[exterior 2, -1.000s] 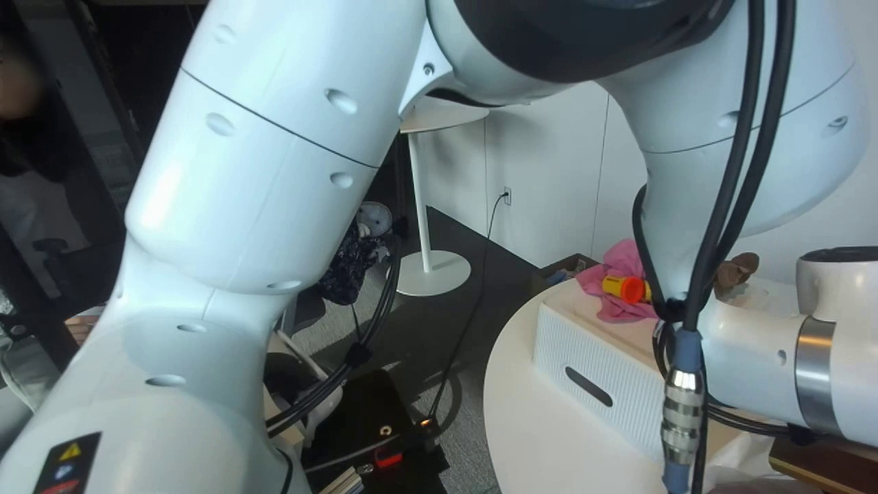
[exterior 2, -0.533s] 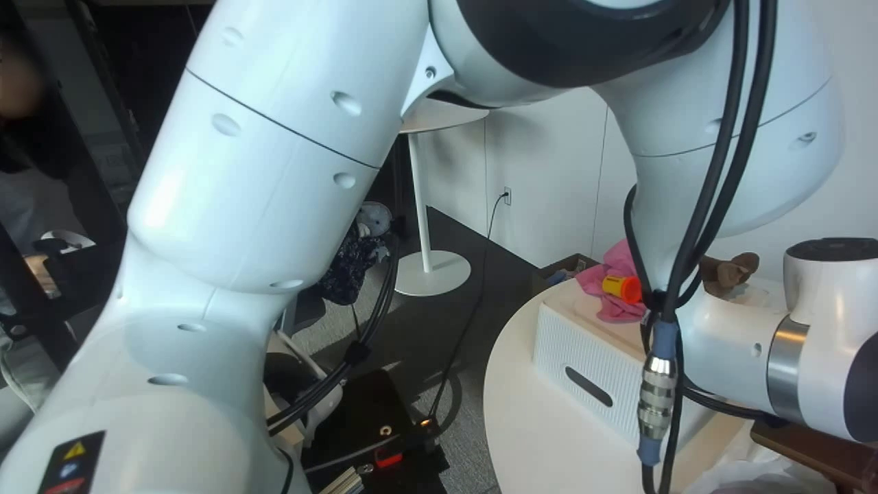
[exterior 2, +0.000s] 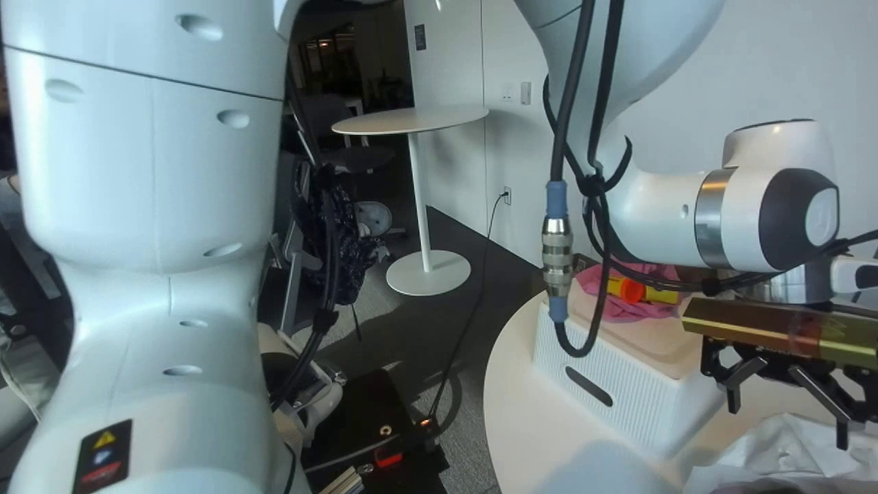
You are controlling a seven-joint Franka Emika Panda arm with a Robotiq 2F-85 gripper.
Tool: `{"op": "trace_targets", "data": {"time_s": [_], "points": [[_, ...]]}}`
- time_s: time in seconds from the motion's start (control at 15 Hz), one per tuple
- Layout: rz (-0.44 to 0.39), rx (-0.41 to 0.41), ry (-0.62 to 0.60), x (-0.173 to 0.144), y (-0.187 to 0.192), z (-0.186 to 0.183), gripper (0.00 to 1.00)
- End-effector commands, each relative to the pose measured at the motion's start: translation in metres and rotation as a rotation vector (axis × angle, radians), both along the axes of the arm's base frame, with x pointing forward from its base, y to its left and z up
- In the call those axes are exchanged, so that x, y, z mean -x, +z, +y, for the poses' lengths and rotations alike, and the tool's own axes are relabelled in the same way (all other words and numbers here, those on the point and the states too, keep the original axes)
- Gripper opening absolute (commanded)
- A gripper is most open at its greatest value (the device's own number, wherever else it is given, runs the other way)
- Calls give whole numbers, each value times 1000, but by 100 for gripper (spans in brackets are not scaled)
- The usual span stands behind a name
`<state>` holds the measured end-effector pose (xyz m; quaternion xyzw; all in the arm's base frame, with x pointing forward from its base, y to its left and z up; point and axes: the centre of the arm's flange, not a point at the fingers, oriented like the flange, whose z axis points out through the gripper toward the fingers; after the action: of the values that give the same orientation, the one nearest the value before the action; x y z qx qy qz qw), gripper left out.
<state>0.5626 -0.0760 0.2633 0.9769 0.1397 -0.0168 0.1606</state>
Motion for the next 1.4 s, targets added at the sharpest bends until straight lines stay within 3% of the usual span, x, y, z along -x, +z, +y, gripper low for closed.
{"op": "trace_targets", "data": {"time_s": [0.0,0.13,0.4,0.47,0.73,1.0,1.2,1.33], "points": [[-48,-112,163,28,64,72,100],[-97,-200,202,31,80,114,100],[-127,-412,234,42,71,197,100],[-153,-434,241,45,66,214,100],[-346,-350,331,40,44,260,100],[-494,-223,428,30,26,264,100],[-533,-156,438,20,21,250,100],[-500,-152,412,20,16,251,100]]}}
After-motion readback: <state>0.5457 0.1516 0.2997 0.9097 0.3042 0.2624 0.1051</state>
